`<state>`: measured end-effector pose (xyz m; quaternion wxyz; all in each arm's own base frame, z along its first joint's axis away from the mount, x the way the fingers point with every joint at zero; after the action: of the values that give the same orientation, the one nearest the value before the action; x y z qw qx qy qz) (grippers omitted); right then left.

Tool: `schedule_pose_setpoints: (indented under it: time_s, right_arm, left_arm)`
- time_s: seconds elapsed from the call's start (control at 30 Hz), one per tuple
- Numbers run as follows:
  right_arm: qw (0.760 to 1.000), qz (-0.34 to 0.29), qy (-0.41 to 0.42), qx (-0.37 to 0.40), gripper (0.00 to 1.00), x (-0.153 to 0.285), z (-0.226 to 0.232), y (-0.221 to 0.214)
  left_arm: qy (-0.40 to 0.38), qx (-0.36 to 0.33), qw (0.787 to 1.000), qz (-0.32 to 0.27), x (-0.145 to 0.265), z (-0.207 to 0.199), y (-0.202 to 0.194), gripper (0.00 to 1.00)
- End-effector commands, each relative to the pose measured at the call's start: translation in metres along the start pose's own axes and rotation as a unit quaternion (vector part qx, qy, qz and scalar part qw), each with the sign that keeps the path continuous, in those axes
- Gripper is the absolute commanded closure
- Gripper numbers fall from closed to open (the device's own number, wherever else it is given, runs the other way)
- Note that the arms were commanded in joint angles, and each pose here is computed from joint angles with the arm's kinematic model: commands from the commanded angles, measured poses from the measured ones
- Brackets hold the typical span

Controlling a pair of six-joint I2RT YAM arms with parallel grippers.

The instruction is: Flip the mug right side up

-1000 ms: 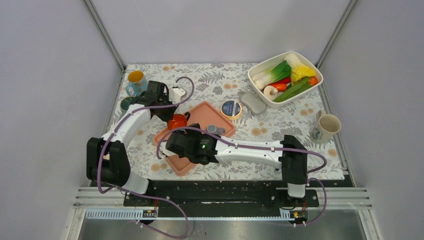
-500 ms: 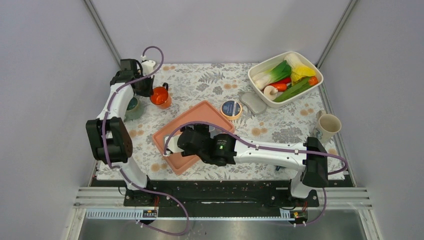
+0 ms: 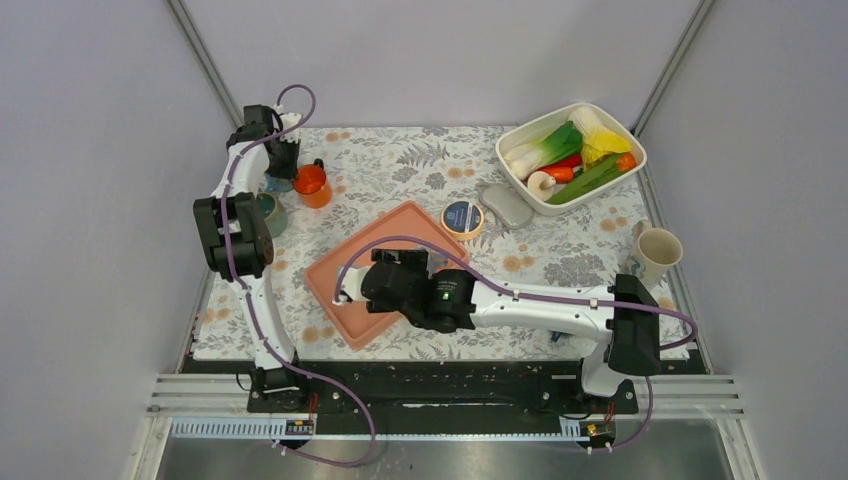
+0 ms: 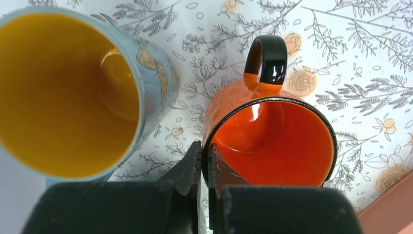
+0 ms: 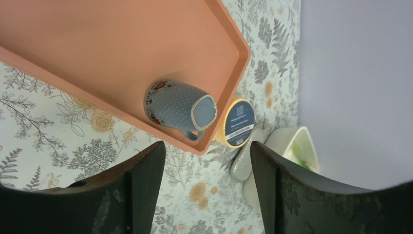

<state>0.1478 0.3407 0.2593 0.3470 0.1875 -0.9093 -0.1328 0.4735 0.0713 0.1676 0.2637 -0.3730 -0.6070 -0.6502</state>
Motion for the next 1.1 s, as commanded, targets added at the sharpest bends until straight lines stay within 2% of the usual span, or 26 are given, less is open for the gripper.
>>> schedule_pose_setpoints:
  time_s: [0.0,0.07,0.1,0.17,0.27,0.47,0.57,0.63,0.67,0.7,0.8,0.9,1.0,1.07]
  right_arm:
    - [0.991,-0.019,-0.019,-0.132,0.27,0.014,-0.029,-0.004]
    - [0.981,-0.016,-0.008,-0.191,0.25,0.011,-0.037,-0.012]
    - [0.975,-0.013,0.002,-0.224,0.25,0.008,-0.043,-0.021]
    - [0.963,-0.020,0.041,-0.267,0.25,0.004,-0.045,-0.033]
    - [0.956,-0.034,0.108,-0.272,0.23,-0.004,-0.038,-0.050]
    - [0.939,-0.072,0.250,-0.226,0.23,-0.021,-0.026,-0.090]
    - [0.936,-0.066,0.253,-0.235,0.24,-0.032,-0.031,-0.104]
    - [0.929,-0.064,0.248,-0.268,0.24,-0.033,-0.039,-0.111]
    - [0.926,-0.066,0.244,-0.281,0.24,-0.030,-0.041,-0.114]
    - [0.923,-0.066,0.239,-0.294,0.23,-0.028,-0.040,-0.118]
    - [0.914,-0.058,0.213,-0.341,0.21,-0.023,-0.041,-0.136]
    - [0.900,-0.048,0.189,-0.390,0.20,-0.017,-0.039,-0.152]
    - [0.894,-0.042,0.169,-0.412,0.19,-0.010,-0.032,-0.167]
    - [0.892,-0.046,0.158,-0.422,0.18,-0.004,-0.029,-0.172]
  left_arm:
    - [0.020,-0.002,0.999,-0.045,0.008,0.008,0.027,1.00]
    - [0.015,-0.003,0.999,-0.042,0.006,0.007,0.027,0.69]
    - [0.011,-0.004,0.999,-0.043,0.008,0.006,0.027,0.60]
    - [-0.004,-0.009,0.999,-0.054,0.017,0.002,0.028,0.48]
    - [-0.017,-0.021,0.996,-0.084,0.038,-0.005,0.032,0.36]
    - [-0.075,-0.047,0.988,-0.126,0.093,-0.030,0.029,0.23]
    - [-0.103,-0.070,0.982,-0.144,0.121,-0.046,0.018,0.21]
    - [-0.145,-0.104,0.972,-0.156,0.138,-0.066,0.007,0.11]
    - [-0.166,-0.132,0.965,-0.157,0.145,-0.078,-0.001,0.03]
    - [-0.185,-0.163,0.957,-0.153,0.152,-0.093,-0.009,0.01]
    - [-0.228,-0.270,0.927,-0.123,0.163,-0.142,-0.039,0.01]
    - [-0.270,-0.346,0.892,-0.106,0.163,-0.190,-0.063,0.01]
    - [-0.301,-0.399,0.861,-0.095,0.156,-0.236,-0.078,0.01]
    - [-0.303,-0.418,0.853,-0.081,0.146,-0.254,-0.082,0.01]
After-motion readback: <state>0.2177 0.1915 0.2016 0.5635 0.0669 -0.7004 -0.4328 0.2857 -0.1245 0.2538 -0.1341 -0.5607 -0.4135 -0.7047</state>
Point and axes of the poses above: each gripper's point midway between its finger pads, its own x axis back along the fingers, its own z axis along the line the jaws close on, y = z × x, the point moved 9 cm from there along x, back along the fingers, and after that the axes turned 2 degrees about x, right-handed, at the moved point
